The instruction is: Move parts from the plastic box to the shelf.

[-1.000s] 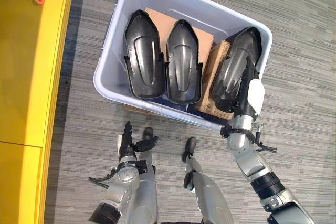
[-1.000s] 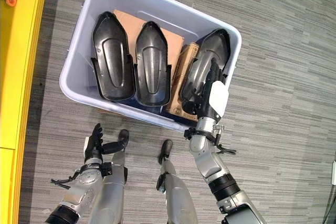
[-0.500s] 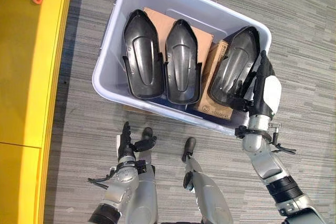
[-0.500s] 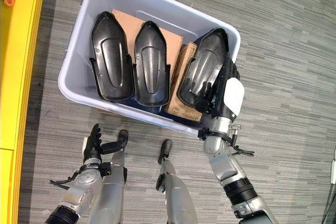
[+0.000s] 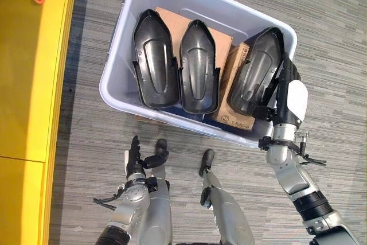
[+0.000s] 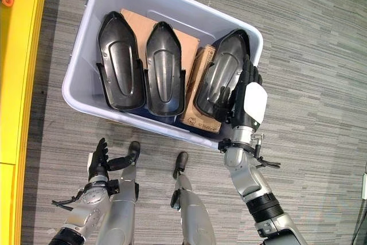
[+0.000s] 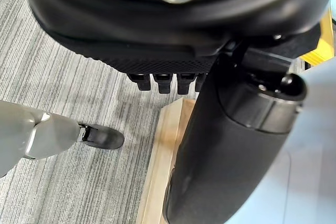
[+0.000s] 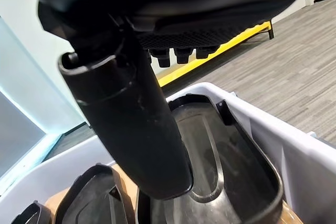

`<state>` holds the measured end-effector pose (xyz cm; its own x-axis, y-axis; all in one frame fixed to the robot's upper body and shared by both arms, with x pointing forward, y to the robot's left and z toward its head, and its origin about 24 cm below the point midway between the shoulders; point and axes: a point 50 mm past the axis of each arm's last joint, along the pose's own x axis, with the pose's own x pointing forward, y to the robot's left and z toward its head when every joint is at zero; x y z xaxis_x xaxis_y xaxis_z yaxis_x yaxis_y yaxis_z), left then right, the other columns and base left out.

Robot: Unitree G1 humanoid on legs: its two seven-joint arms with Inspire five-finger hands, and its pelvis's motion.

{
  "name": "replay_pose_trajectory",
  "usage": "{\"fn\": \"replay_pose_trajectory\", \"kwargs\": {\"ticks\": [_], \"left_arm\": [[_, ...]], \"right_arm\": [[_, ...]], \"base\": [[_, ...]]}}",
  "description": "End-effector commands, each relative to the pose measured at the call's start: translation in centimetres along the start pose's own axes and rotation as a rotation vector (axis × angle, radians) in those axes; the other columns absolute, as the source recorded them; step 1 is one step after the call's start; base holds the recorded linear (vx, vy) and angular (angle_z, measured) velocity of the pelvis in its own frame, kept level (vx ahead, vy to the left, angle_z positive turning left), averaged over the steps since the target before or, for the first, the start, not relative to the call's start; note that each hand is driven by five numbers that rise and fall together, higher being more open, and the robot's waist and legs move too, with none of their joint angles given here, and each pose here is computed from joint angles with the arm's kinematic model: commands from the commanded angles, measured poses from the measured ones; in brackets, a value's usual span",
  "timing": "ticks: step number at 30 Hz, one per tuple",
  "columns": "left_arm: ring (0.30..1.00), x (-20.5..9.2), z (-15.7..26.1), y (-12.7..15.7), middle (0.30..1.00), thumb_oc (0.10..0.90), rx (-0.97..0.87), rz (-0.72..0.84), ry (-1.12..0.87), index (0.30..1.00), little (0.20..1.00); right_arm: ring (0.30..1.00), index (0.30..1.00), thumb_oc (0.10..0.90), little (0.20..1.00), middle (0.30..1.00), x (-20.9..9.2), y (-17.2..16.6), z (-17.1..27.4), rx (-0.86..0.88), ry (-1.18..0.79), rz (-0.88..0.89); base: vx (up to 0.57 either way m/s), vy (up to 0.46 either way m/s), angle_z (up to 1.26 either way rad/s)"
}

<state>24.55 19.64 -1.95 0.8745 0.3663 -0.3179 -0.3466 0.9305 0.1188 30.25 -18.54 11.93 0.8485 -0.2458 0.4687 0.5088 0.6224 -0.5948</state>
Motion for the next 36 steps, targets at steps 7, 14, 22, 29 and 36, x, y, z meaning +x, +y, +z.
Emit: {"fn": "replay_pose_trajectory", "kwargs": {"ticks": [7,14,22,29,36], "left_arm": [[1.000,-0.7,0.3,1.9,1.000,0.900,0.012,0.055,-0.056,1.000,1.000],[1.000,-0.7,0.3,1.9,1.000,0.900,0.022,0.051,-0.060,1.000,1.000],[1.000,-0.7,0.5,1.9,1.000,0.900,0.024,0.047,-0.074,1.000,1.000],[1.000,-0.8,0.4,1.8,1.000,0.900,0.022,0.046,-0.067,1.000,1.000],[1.000,-0.7,0.8,1.3,1.000,0.900,0.017,0.026,-0.088,1.000,1.000]], "right_arm": [[1.000,1.000,0.900,1.000,1.000,0.3,-2.3,3.6,0.018,-0.244,-0.052],[1.000,1.000,0.900,1.000,1.000,0.2,-1.9,3.8,0.005,-0.267,-0.020],[1.000,1.000,0.900,1.000,1.000,0.6,-1.7,4.2,-0.016,-0.287,-0.016],[1.000,1.000,0.900,1.000,1.000,1.2,-1.6,4.6,-0.022,-0.290,-0.023],[1.000,1.000,0.900,1.000,1.000,1.1,-1.2,4.8,-0.009,-0.292,-0.001]], "base": [[0.00,0.000,0.00],[0.00,0.000,0.00],[0.00,0.000,0.00],[-0.01,0.006,0.00],[-0.02,0.029,-0.05]]}}
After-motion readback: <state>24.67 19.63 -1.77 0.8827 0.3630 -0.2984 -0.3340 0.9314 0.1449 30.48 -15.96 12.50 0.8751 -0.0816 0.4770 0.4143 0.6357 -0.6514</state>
